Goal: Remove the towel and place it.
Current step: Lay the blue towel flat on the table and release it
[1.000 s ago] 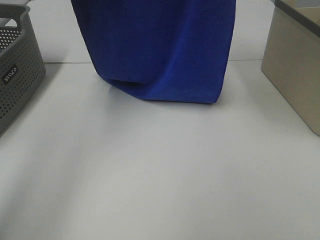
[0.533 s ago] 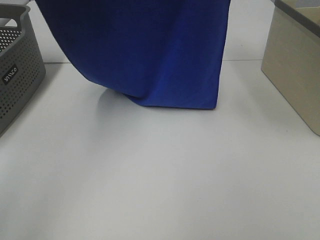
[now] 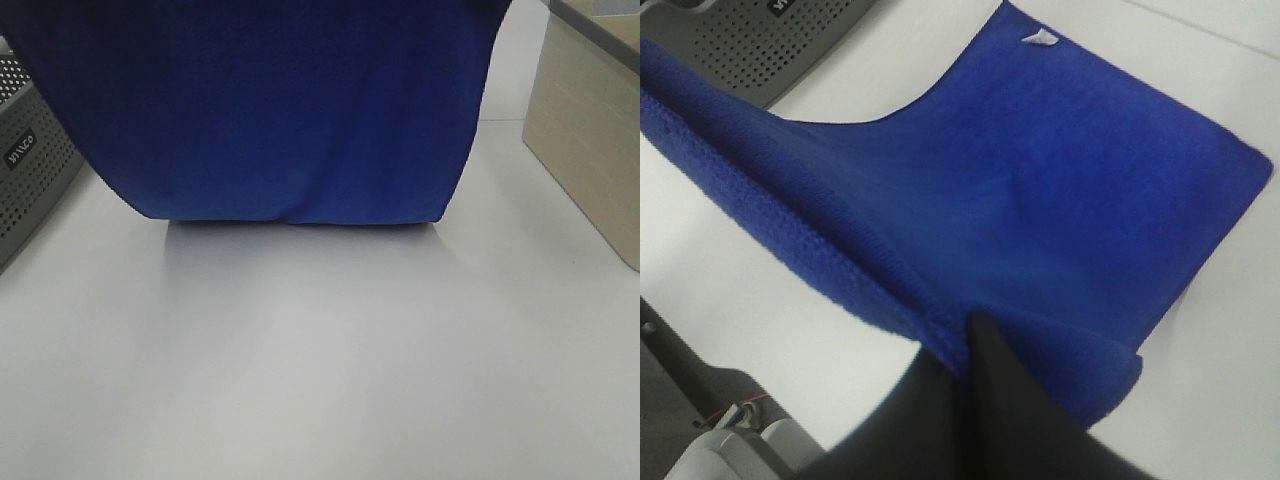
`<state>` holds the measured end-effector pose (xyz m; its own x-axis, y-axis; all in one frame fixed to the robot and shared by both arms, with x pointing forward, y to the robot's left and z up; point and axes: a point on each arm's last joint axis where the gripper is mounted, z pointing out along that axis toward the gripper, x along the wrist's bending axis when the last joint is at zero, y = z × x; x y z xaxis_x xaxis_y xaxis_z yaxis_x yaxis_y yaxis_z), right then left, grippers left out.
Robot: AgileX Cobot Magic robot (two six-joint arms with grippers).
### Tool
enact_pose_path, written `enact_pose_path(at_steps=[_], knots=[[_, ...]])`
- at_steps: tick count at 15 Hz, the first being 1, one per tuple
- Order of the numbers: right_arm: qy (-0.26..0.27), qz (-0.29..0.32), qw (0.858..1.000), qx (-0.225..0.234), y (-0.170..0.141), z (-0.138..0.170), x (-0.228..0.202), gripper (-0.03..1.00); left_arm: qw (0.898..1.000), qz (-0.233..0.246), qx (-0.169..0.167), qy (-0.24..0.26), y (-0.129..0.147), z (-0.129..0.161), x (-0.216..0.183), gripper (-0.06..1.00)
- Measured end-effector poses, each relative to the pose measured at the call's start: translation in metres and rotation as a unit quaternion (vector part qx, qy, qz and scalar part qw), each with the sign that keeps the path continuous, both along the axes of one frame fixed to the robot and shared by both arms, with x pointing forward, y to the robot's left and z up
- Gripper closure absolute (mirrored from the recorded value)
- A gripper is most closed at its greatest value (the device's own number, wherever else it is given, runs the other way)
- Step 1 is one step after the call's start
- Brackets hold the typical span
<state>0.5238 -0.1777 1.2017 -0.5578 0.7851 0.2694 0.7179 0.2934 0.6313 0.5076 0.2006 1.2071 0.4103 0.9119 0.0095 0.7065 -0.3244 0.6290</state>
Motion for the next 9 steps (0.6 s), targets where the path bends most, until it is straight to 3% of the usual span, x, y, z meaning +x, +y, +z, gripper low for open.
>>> enact_pose_path(at_steps=[9], knots=[[0.086, -0.008, 0.996, 0.003, -0.016, -0.047, -0.067, 0.95, 0.993, -0.024, -0.069, 0.091, 0.008, -0.048, -0.073, 0.94]])
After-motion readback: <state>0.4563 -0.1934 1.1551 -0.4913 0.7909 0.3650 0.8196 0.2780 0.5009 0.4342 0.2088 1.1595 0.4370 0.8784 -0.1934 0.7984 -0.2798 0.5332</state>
